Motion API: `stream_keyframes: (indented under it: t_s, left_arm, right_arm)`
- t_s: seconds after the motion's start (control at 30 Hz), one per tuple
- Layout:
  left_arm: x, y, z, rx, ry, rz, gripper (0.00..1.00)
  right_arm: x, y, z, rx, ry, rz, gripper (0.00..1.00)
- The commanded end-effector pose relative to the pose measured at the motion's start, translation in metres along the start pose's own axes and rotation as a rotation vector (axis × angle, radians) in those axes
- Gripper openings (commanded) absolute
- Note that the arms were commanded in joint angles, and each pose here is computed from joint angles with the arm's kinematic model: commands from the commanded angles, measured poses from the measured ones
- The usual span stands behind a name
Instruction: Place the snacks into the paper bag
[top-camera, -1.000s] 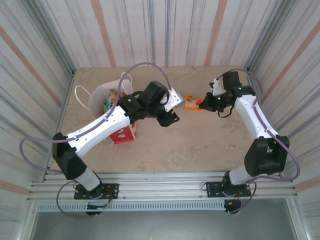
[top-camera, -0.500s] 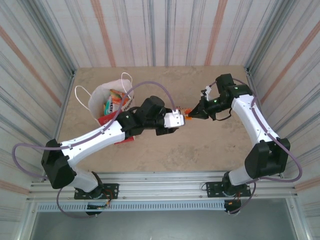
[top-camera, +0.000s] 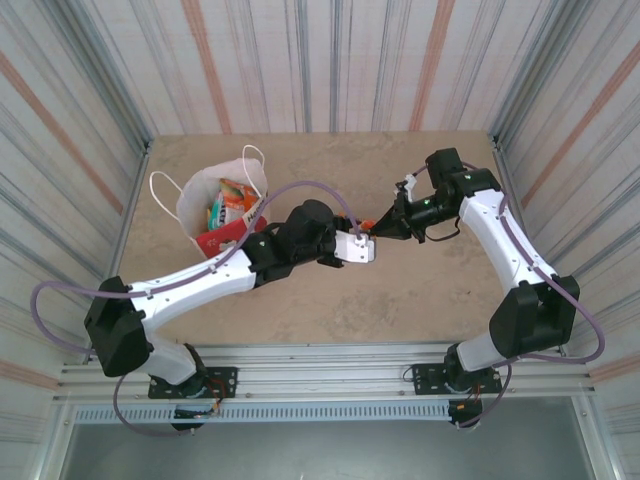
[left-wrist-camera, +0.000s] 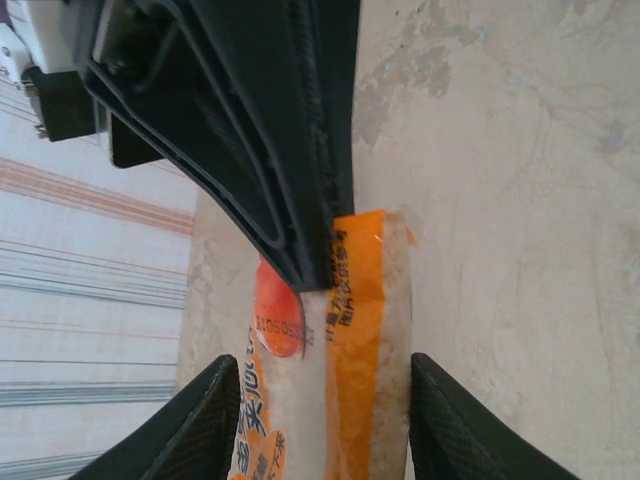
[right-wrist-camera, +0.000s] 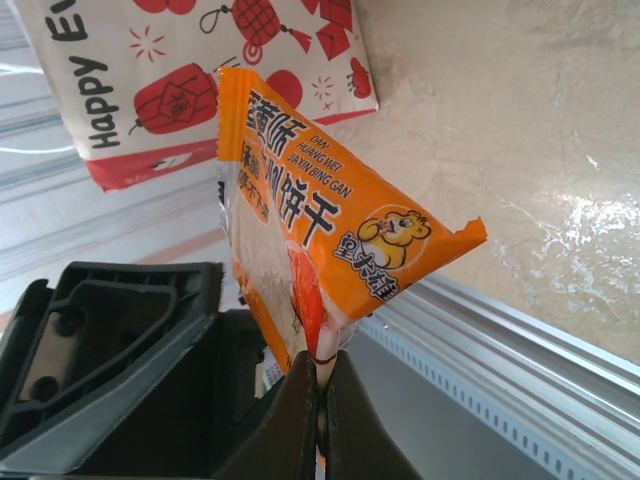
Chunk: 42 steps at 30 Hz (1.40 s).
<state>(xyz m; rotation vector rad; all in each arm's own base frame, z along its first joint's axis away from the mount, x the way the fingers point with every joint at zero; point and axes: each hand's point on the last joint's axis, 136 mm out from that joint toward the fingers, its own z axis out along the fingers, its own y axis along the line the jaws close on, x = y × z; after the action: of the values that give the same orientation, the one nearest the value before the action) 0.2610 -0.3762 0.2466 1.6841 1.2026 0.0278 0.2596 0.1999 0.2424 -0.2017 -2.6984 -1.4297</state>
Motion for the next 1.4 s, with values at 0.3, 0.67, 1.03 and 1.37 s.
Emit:
stream_keyframes:
  t_s: [0.3,0.67,1.03,1.37]
  left_arm:
    - [0.009,0.004,-0.001,-0.007,0.074,0.025,0.17]
    - [0.008,0.053,-0.053,-0.027,0.177,-0.411,0.04]
    - [0.053,0.119,-0.175,-0.248,0.273,-1.185,0.04]
    - [0.129,0.112,-0.282,-0.591,0.403,-1.57,0.04]
  right_arm:
    - [0.005,0.021,-0.009,-0.068,-0.002,-0.016,0.04]
    - [-0.024,0.013,-0.071,-0.029,-0.336,-0.04,0.39]
    - [-0.031,-0.007,-0.045,0.079,-0.323,-0.047,0.39]
    - [-0.032,-0.014,-0.023,0.143,-0.28,-0.06,0.39]
